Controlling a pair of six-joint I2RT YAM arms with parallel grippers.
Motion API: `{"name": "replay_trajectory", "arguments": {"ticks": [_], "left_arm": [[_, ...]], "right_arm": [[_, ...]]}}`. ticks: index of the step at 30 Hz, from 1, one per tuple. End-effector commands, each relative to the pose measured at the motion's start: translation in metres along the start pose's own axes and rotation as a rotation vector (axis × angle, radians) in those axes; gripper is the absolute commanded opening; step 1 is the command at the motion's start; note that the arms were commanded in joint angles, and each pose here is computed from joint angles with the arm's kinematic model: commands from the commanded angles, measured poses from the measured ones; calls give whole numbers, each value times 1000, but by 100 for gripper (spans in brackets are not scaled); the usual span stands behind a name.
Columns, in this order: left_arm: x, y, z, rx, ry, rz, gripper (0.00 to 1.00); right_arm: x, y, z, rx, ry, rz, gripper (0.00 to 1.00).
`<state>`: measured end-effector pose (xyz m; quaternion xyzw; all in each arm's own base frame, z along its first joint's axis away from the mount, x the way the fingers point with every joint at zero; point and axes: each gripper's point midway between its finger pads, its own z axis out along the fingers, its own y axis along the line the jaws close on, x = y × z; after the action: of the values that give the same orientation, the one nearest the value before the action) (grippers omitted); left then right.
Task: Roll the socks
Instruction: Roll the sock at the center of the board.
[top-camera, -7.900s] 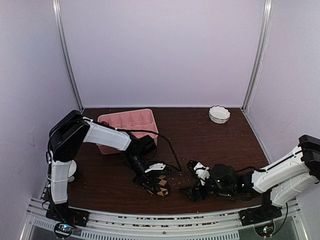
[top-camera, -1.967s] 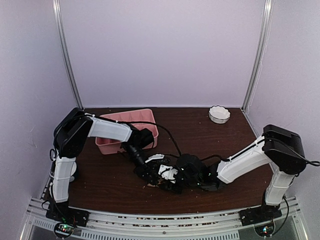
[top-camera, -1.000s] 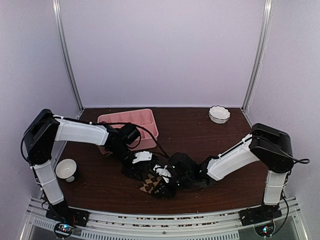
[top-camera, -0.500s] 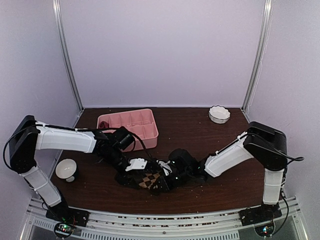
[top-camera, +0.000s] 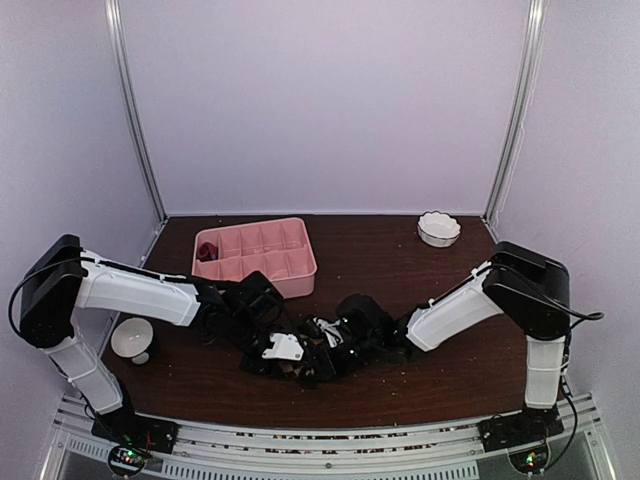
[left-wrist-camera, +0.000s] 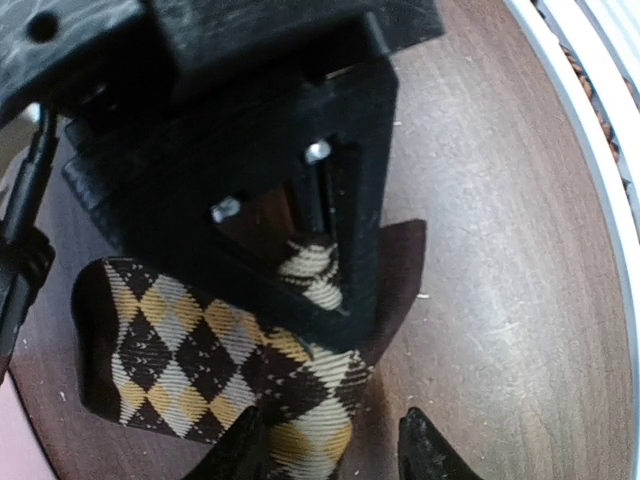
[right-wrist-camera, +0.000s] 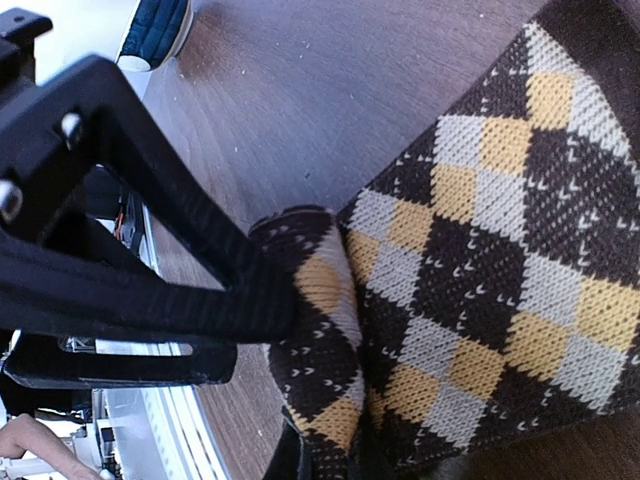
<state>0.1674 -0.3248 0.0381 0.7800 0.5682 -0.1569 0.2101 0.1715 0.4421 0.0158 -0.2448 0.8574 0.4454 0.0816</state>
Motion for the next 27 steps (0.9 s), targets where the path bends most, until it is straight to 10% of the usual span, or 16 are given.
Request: {"name": "replay_trajectory", "arguments": {"ticks": [1, 10, 18, 27], "left_arm": [[-9, 8, -10, -62, -38, 35, 46], [-5, -8, 8, 36, -9, 55, 45], [16, 3, 28, 2, 93, 19, 16], [19, -5, 45, 180, 151, -90, 3]], "right_arm": [[104, -105, -10, 347, 268, 243, 0], [93, -99, -9, 302, 228, 265, 0], [87, -93, -6, 255, 195, 286, 1], [70, -87, -45, 265, 26, 182, 39]]}}
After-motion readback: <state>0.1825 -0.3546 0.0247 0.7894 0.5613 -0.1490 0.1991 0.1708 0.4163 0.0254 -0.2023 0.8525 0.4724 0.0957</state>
